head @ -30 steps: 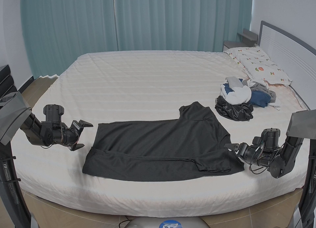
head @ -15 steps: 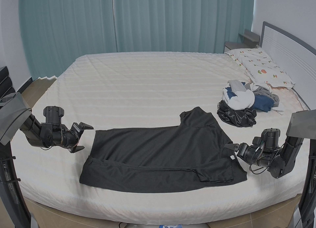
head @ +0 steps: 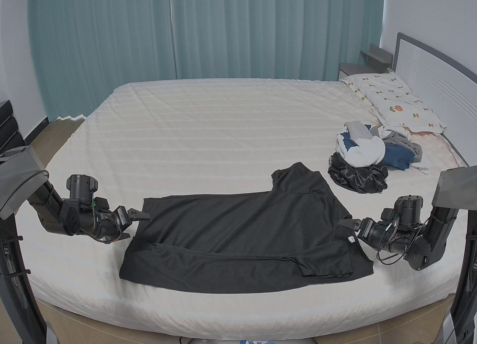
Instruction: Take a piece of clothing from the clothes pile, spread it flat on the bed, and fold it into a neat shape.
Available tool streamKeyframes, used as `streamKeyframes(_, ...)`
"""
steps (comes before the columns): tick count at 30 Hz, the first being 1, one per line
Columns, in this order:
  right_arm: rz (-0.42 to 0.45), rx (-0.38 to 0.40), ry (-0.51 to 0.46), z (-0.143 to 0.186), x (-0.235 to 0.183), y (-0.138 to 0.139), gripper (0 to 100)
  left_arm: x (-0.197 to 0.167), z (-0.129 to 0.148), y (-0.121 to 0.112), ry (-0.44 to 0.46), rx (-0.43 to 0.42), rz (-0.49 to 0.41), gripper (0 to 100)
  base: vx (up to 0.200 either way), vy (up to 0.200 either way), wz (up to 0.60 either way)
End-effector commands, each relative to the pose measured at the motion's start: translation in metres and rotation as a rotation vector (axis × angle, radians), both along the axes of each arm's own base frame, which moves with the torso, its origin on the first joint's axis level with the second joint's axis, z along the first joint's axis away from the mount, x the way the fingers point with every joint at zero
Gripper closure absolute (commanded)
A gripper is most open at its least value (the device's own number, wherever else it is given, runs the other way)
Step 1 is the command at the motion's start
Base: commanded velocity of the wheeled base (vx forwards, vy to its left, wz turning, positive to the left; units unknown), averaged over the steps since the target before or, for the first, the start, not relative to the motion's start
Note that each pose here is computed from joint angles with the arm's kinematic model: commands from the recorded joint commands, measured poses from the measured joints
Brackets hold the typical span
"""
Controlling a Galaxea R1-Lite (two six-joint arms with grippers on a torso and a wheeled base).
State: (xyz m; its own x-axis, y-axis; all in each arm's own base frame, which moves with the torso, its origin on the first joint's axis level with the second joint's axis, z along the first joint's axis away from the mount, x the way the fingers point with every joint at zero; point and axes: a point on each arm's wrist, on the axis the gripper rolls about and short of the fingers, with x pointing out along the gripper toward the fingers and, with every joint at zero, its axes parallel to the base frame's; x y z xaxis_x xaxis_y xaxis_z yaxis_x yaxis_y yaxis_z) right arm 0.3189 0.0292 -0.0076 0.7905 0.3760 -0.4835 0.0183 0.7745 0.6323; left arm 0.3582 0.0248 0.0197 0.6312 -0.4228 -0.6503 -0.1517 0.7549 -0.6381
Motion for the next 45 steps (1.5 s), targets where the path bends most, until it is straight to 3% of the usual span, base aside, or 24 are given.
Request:
streamKeyframes(1, 0.002, 0.0, 0.002, -0.001, 0.0, 0.0, 0, 0.002, -0.015, 0.0, 0.004, 0.04, -0.055, 0, 0.0, 0.0, 0.0)
streamKeyframes(5, 0.002, 0.0, 0.006, -0.002, 0.0, 0.0, 0, 0.002, -0.025, 0.0, -0.012, 0.089, -0.127, 0, 0.0, 0.0, 0.0)
streamKeyframes(14, 0.008, -0.01, 0.004, -0.003, 0.0, 0.0, 0, -0.001, -0.029, 0.0, -0.025, 0.103, -0.183, 0, 0.0, 0.0, 0.0)
streamKeyframes(15, 0.008, -0.01, 0.004, -0.003, 0.0, 0.0, 0, -0.001, -0.029, 0.0, -0.025, 0.103, -0.183, 100, 0.0, 0.0, 0.0)
streamKeyframes(30, 0.05, -0.042, -0.033, 0.002, 0.001, 0.007, 0, -0.015, -0.025, 0.005, -0.003, 0.109, -0.157, 100, 0.0, 0.0, 0.0)
streamKeyframes(45, 0.157, -0.182, -0.009, -0.022, 0.003, 0.0, 0, -0.02, -0.02, 0.007, 0.01, 0.078, -0.128, 100, 0.0, 0.0, 0.0)
